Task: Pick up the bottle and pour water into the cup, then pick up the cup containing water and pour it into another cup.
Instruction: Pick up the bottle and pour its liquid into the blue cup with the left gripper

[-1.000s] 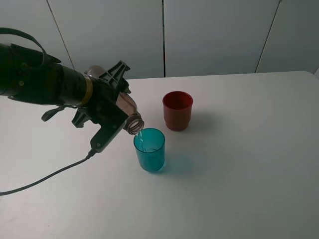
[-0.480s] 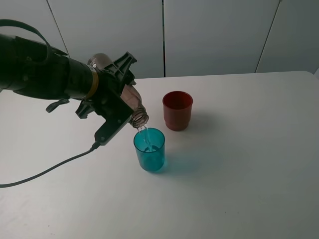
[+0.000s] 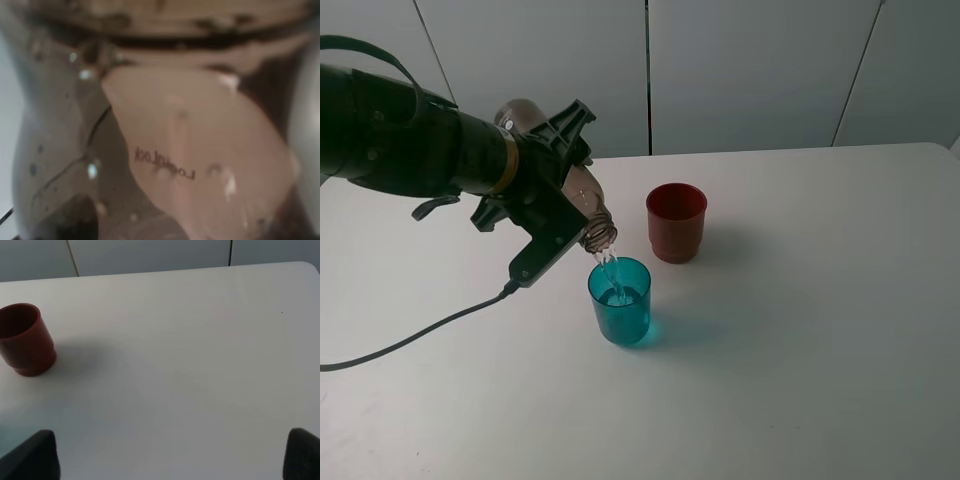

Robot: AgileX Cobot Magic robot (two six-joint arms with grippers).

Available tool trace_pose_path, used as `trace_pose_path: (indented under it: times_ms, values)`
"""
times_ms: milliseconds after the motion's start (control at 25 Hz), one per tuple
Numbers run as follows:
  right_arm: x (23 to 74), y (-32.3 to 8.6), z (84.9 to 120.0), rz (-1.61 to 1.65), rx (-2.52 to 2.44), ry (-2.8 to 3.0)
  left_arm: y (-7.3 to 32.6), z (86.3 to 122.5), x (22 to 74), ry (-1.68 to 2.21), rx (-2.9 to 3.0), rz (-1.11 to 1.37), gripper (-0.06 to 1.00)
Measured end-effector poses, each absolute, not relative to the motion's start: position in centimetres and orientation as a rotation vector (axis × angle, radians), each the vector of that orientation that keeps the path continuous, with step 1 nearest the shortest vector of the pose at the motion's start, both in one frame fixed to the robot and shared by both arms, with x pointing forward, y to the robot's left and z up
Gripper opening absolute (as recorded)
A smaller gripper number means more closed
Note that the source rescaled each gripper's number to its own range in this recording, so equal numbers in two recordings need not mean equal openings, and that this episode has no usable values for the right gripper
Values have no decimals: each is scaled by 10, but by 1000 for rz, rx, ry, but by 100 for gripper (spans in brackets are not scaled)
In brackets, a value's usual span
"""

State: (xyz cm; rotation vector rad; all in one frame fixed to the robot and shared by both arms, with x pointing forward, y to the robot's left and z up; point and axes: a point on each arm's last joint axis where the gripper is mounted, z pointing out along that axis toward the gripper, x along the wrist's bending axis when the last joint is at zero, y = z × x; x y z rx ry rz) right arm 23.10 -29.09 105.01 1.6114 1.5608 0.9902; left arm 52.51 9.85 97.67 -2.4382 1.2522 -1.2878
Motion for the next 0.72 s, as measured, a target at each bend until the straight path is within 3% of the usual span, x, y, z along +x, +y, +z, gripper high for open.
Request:
trace_pose_path:
  times_ms: [720]
  values:
    - [231, -291, 1050, 990, 1611, 1561, 94, 978, 522, 1311, -2347, -1286, 1]
